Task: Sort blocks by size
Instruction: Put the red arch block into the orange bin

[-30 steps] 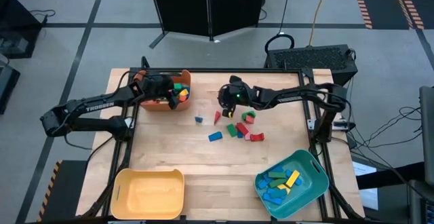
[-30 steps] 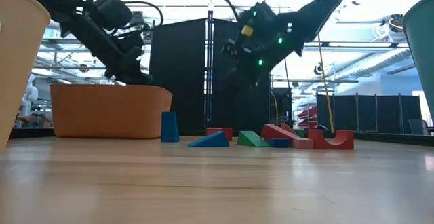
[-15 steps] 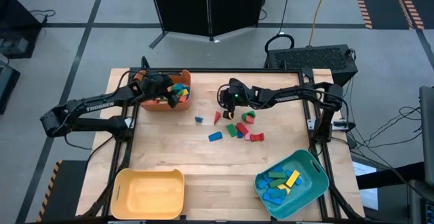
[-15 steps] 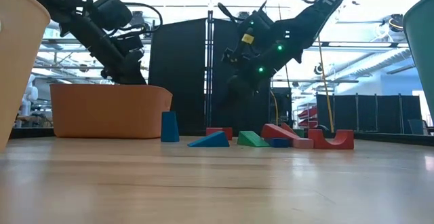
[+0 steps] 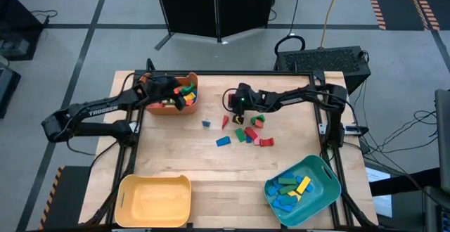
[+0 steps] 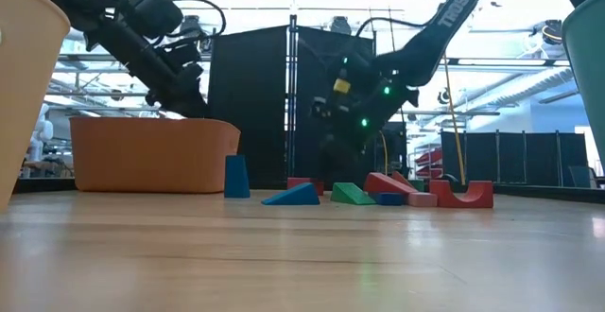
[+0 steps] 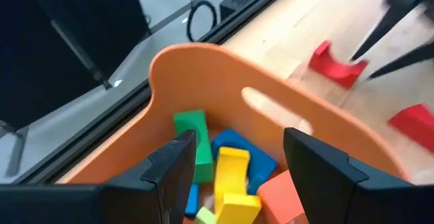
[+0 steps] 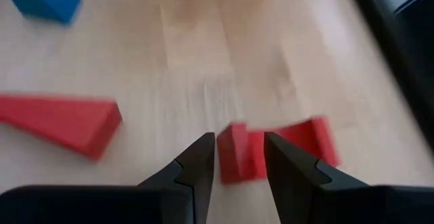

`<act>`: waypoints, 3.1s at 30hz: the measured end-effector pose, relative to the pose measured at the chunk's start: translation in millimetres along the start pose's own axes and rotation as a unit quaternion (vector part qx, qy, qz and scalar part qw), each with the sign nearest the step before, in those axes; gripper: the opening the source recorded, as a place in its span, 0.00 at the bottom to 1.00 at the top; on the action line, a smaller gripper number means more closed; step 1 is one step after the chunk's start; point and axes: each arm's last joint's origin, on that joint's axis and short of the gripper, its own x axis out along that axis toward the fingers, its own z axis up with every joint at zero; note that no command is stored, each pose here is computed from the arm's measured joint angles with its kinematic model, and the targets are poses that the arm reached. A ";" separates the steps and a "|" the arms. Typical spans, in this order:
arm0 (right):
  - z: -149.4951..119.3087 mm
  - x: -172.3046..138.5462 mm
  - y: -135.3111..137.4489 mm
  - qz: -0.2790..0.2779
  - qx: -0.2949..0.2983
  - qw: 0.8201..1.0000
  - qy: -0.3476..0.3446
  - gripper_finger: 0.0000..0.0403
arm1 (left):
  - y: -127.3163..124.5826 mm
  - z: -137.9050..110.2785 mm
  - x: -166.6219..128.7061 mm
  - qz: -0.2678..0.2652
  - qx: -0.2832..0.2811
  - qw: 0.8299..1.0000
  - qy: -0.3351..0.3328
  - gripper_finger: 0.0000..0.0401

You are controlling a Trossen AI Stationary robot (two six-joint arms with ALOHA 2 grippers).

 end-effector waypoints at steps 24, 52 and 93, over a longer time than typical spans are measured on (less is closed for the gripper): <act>-10.5 13.8 -0.8 -0.010 -0.045 0.999 0.011 0.06 | -7.1 9.4 -12.6 -0.129 0.012 0.990 -0.050 0.56; 39.0 -16.8 94.4 -0.232 -0.424 0.874 -0.056 0.07 | -12.7 12.5 -14.3 -0.191 0.000 0.980 -0.062 0.56; 71.9 -61.4 155.7 -0.273 -0.517 0.768 -0.261 0.09 | -80.2 23.3 5.9 -0.426 0.186 0.862 -0.205 0.56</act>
